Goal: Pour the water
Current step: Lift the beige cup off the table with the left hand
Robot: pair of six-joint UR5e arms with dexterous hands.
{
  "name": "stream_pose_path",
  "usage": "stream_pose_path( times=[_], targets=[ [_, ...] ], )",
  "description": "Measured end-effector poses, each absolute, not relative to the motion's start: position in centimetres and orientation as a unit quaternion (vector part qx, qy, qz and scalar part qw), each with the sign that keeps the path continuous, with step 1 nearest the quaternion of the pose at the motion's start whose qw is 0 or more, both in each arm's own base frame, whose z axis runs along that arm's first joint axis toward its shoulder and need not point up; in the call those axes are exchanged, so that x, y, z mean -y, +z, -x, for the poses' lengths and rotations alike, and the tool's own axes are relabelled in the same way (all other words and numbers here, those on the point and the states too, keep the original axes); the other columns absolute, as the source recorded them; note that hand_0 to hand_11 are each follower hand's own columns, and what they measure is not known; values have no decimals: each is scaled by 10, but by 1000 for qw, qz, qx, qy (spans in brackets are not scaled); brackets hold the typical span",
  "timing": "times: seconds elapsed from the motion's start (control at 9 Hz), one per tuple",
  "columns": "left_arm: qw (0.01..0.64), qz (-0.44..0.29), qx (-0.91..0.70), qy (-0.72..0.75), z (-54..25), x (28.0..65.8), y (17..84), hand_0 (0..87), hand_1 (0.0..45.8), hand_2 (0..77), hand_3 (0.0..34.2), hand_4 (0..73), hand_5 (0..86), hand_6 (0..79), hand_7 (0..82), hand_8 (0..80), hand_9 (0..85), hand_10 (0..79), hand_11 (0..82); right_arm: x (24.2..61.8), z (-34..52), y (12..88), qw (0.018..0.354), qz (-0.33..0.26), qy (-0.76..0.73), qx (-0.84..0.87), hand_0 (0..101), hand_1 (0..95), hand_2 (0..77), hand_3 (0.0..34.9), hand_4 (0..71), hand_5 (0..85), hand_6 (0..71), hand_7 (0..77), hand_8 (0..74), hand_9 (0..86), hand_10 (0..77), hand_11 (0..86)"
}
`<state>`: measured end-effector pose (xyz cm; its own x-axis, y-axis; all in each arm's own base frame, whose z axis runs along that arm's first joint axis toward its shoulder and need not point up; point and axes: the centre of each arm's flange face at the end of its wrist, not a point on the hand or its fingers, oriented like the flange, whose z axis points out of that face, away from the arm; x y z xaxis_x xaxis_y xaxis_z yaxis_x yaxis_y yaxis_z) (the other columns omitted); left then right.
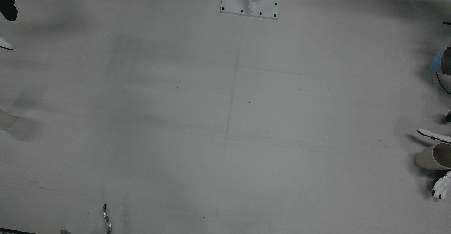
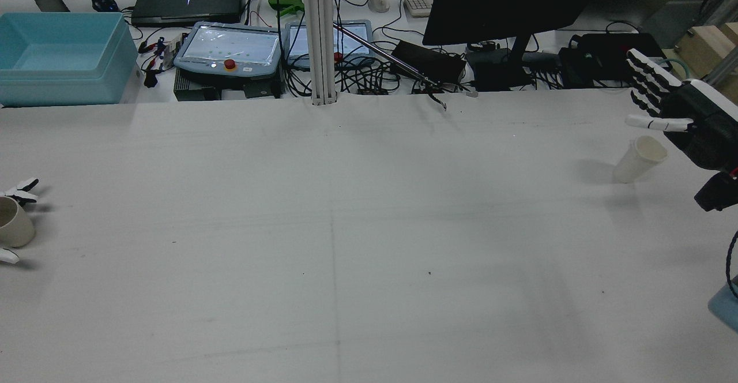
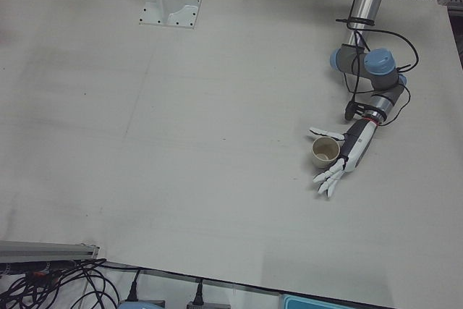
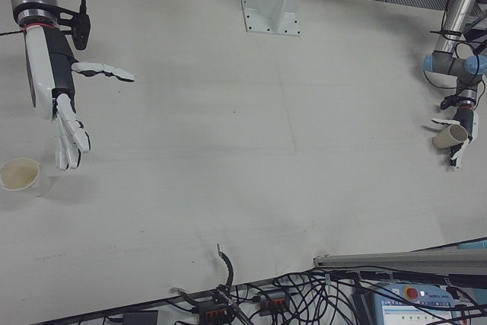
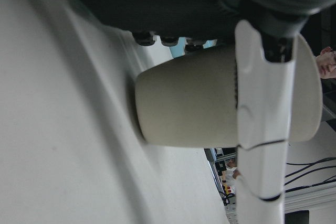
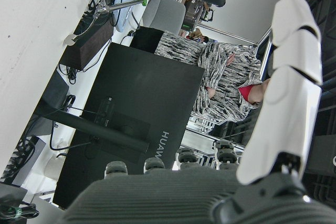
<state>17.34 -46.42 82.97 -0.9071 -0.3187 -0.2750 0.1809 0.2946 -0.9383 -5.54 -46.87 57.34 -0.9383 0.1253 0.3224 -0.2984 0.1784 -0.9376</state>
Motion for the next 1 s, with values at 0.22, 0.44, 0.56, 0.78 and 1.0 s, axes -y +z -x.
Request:
stream_pose_path(
  times=[0.22, 0.44, 0.56, 0.78, 1.0],
  targets=[
    [195, 55, -772, -603, -184, 463, 823, 801, 295, 11, 0, 289, 409, 104, 98, 5, 11, 22, 49, 466, 51, 576, 164, -59, 640, 748, 510, 213, 131, 126, 0, 49, 71, 16, 5, 5, 5, 5],
    [184, 69, -766, -612, -189, 465, 813, 805, 322, 16, 0, 305, 529, 125, 120, 16, 11, 33, 98, 460, 43, 575, 160, -61, 641, 748, 511, 213, 120, 127, 0, 49, 38, 5, 5, 5, 0, 5],
    [176, 78, -763, -617, -190, 467, 803, 804, 344, 16, 0, 316, 540, 125, 120, 27, 11, 49, 109, 459, 36, 568, 153, -65, 638, 752, 511, 213, 120, 127, 0, 49, 38, 5, 5, 5, 0, 5],
    [157, 101, -757, -626, -194, 473, 764, 804, 344, 245, 0, 322, 540, 125, 125, 16, 5, 44, 109, 453, 16, 554, 138, -74, 632, 759, 510, 235, 125, 126, 0, 49, 44, 5, 5, 5, 0, 5],
    [134, 128, -753, -631, -196, 478, 715, 804, 333, 267, 0, 322, 540, 125, 125, 11, 5, 44, 104, 435, -3, 558, 133, -78, 637, 755, 510, 213, 136, 126, 0, 49, 71, 5, 5, 5, 5, 5]
  ],
)
